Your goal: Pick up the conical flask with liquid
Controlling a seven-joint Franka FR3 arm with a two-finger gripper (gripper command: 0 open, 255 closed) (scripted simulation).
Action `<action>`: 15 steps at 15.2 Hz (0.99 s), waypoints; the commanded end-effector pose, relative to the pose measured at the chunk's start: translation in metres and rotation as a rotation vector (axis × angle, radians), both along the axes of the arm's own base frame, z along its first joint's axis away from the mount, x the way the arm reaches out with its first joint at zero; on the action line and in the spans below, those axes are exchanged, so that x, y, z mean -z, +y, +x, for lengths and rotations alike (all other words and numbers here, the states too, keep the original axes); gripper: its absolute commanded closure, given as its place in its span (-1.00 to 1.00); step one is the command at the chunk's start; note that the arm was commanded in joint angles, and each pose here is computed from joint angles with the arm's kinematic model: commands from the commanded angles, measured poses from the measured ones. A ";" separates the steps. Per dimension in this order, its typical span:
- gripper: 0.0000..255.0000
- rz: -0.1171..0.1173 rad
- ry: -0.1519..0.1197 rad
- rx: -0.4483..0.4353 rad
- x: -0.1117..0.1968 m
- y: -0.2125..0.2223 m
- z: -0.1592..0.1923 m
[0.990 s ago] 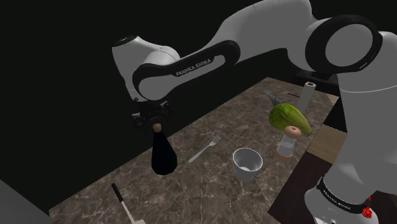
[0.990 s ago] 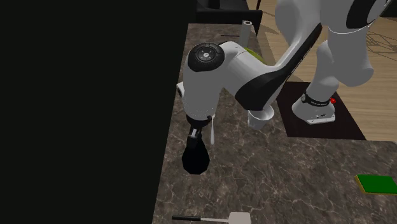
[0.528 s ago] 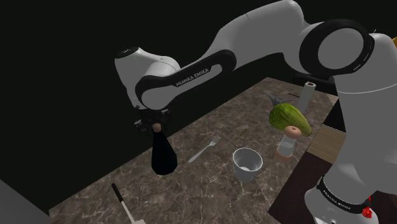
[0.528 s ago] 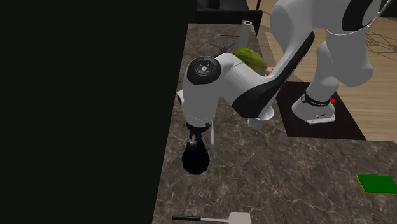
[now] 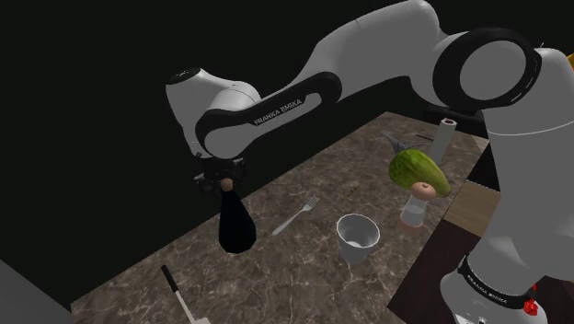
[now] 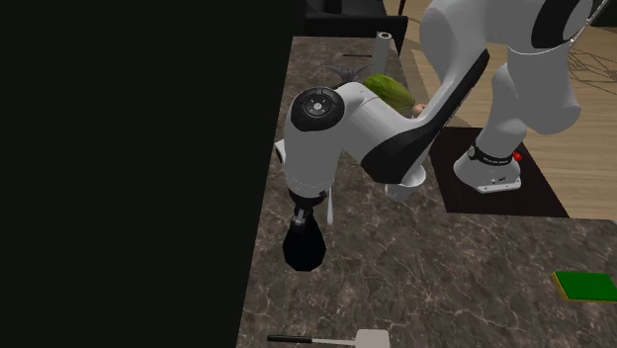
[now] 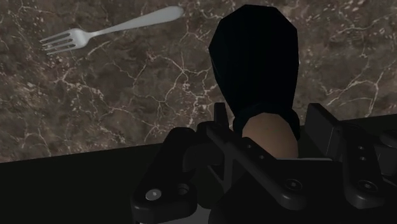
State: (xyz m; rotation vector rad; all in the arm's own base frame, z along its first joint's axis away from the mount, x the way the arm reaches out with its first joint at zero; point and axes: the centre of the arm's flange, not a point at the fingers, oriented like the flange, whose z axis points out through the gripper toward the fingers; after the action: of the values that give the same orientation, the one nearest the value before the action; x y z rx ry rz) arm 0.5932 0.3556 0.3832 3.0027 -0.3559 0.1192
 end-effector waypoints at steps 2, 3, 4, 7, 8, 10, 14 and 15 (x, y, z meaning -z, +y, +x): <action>1.00 -0.001 0.001 0.001 -0.003 -0.001 0.000; 1.00 -0.001 0.001 0.001 -0.009 -0.001 0.000; 1.00 -0.001 0.001 0.001 -0.014 -0.001 0.000; 1.00 -0.001 0.001 0.001 -0.030 -0.001 0.000; 1.00 -0.001 0.001 0.001 -0.035 -0.001 0.000; 1.00 -0.001 0.001 0.001 -0.046 -0.001 0.000; 1.00 -0.001 0.001 0.001 -0.067 -0.001 0.000; 1.00 -0.001 0.001 0.001 -0.072 -0.001 0.000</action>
State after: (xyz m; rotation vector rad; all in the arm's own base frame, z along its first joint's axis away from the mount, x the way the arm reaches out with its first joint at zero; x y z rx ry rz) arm 0.5940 0.3555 0.4493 3.0007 -0.3564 0.1150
